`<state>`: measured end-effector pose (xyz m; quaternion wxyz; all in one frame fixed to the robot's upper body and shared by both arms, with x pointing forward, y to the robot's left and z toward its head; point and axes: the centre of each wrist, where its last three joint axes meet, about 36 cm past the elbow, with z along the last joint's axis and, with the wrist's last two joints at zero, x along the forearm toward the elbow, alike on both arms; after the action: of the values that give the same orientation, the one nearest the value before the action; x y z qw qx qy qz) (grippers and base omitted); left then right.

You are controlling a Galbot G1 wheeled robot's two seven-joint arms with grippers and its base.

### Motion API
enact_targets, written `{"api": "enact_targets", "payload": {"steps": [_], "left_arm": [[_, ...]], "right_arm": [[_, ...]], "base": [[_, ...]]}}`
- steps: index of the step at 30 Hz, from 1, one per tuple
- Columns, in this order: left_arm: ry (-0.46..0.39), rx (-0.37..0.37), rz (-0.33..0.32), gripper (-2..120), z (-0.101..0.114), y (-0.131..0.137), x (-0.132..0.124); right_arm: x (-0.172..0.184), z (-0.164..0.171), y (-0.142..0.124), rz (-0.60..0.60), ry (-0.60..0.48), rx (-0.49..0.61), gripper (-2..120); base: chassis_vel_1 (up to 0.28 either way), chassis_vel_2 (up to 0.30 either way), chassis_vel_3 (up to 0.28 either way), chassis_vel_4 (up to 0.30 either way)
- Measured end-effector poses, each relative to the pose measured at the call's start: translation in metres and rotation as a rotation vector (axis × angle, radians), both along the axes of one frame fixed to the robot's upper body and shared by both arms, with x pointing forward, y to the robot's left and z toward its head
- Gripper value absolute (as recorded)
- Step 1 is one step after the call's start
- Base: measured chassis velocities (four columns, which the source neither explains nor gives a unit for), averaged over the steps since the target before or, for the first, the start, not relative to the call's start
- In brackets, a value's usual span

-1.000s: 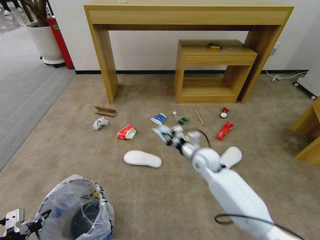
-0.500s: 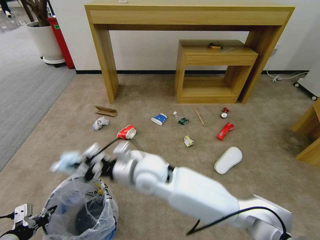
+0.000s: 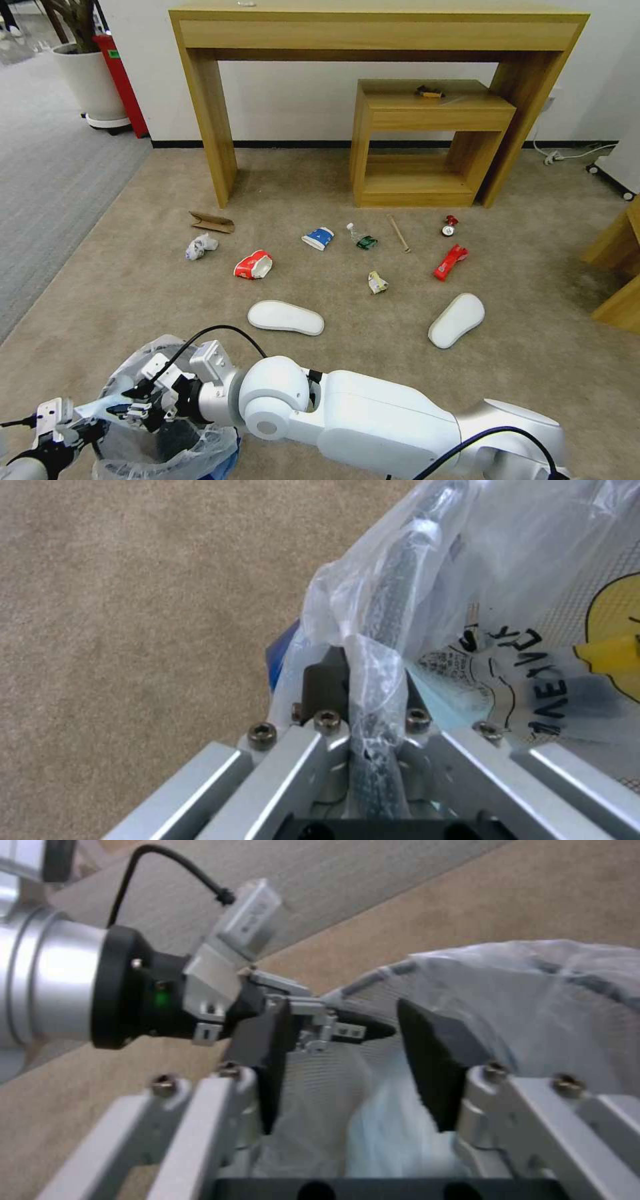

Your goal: Pick up the trash bin and place the garbage on the floor into it.

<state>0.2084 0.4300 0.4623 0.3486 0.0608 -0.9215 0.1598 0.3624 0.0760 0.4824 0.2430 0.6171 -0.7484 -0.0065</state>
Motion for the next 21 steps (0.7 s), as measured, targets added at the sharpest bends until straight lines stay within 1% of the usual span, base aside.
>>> {"api": "enact_targets", "payload": {"steps": [3,4,5,6,8,9,11,12,13,14,16,17,18,19,20,21], "left_arm": [[-0.002,-0.002,0.000,0,0.000,-0.001,0.001],[-0.002,-0.002,0.000,0,0.000,-0.001,0.001],[-0.003,-0.001,0.001,0,0.000,-0.001,0.001],[-0.003,-0.001,0.002,0,0.000,0.000,0.001],[0.000,0.003,0.013,0,0.000,0.004,-0.001],[0.000,0.003,0.013,0,0.000,0.004,-0.001],[0.003,0.006,0.018,0,0.000,0.007,-0.003],[0.006,0.007,0.022,0,0.000,0.010,-0.005],[0.006,0.007,0.022,0,0.000,0.010,-0.005],[0.008,0.009,0.027,0,0.000,0.015,-0.007],[0.012,0.012,0.040,0,0.001,0.025,-0.012],[0.012,0.012,0.040,0,0.001,0.025,-0.012],[0.013,0.013,0.044,0,0.001,0.028,-0.014],[0.013,0.015,0.047,0,0.001,0.033,-0.017],[0.013,0.015,0.047,0,0.001,0.033,-0.017],[0.013,0.017,0.049,0,0.002,0.036,-0.019]], "right_arm": [[0.009,0.002,-0.004,-0.041,-0.010,0.013,65],[0.009,0.002,-0.004,-0.041,-0.010,0.013,65],[0.012,0.004,-0.005,-0.061,-0.014,0.019,69],[0.015,0.006,-0.007,-0.078,-0.020,0.025,71],[0.030,0.010,-0.017,-0.160,-0.060,0.051,83],[0.030,0.010,-0.017,-0.160,-0.060,0.051,83],[0.041,0.010,-0.027,-0.220,-0.087,0.064,89],[0.050,0.010,-0.039,-0.273,-0.107,0.070,95],[0.050,0.010,-0.039,-0.273,-0.107,0.070,95],[0.058,0.010,-0.053,-0.333,-0.125,0.075,99],[0.071,0.003,-0.095,-0.471,-0.141,0.078,100],[0.071,0.003,-0.095,-0.471,-0.141,0.078,100],[0.072,-0.001,-0.109,-0.509,-0.146,0.073,100],[0.072,-0.013,-0.137,-0.577,-0.155,0.056,100],[0.072,-0.013,-0.137,-0.577,-0.155,0.056,100],[0.070,-0.023,-0.159,-0.624,-0.164,0.034,100]], "base": [[0.000,0.000,0.000,0.000],[0.000,0.000,0.000,0.000],[0.000,0.000,0.000,0.000],[0.000,0.000,0.000,0.000],[0.000,0.000,0.000,0.000],[0.000,0.000,0.000,0.000],[0.000,0.000,0.000,0.000],[0.000,0.000,0.000,0.000],[0.000,0.000,0.000,0.000],[0.000,0.000,0.000,0.000],[0.000,0.000,0.000,0.000],[0.000,0.000,0.000,0.000],[0.000,0.000,0.000,0.000],[0.000,0.000,0.000,0.000],[0.000,0.000,0.000,0.000],[0.000,0.000,0.000,0.000]]}}
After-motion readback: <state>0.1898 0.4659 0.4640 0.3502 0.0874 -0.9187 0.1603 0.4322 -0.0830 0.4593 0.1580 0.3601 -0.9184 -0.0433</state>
